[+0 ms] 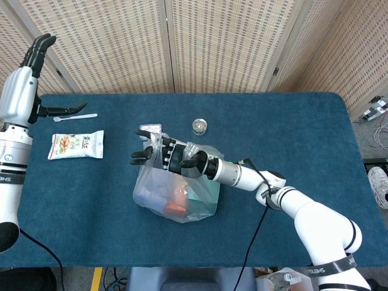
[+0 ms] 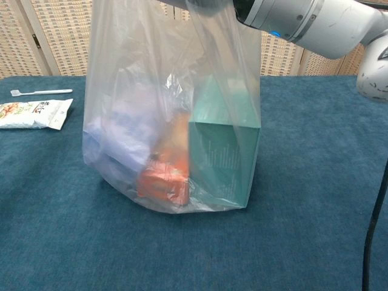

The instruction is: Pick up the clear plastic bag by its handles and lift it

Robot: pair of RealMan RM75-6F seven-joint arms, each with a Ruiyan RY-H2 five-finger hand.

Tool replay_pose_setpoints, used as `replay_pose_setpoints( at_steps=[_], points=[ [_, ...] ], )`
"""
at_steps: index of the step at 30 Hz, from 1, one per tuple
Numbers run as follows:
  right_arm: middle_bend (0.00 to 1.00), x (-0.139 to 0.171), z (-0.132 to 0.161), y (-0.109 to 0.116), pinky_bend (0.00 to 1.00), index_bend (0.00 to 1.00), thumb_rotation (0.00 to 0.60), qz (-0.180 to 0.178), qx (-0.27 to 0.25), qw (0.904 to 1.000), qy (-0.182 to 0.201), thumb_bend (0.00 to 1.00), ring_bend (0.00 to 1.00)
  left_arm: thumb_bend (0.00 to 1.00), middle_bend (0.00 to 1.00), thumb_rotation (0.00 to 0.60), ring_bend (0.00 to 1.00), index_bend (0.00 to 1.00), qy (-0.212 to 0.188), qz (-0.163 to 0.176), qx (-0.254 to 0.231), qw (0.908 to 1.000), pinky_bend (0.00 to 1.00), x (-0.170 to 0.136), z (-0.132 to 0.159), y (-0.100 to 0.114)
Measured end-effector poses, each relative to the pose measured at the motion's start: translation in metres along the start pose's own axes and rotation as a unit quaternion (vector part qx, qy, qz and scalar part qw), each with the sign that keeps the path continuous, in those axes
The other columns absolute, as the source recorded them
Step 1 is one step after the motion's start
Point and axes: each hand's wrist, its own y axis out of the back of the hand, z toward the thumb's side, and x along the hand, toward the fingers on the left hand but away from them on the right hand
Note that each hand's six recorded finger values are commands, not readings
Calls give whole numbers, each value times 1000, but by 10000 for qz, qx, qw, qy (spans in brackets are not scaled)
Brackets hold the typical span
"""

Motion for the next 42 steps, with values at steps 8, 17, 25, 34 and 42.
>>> replay_pose_setpoints(
  at_steps=[8,17,25,34,42],
  points=[
    [476,2,13,2,211,189,600,-118,-12,9999,104,0,223,0,0,600,0,0,-37,4,44,10000,92,-16,-7,6],
    [614,5,31,5,398,360,600,-479,4,9987,195,169,378,0,0,600,0,0,-74,58,99,9999,92,-28,-12,10],
    [744,1,50,-2,605,532,600,-688,48,9971,333,351,527,0,0,600,0,0,-143,51,252,9996,92,-40,-14,18],
    [779,-10,69,-19,627,578,600,-645,251,9966,437,398,561,0,0,600,0,0,-279,36,463,9985,91,-55,-14,14],
    [784,-28,85,-39,627,580,600,-465,448,9969,440,399,561,0,0,600,0,0,-294,21,420,9987,92,-56,-13,11]
  ],
)
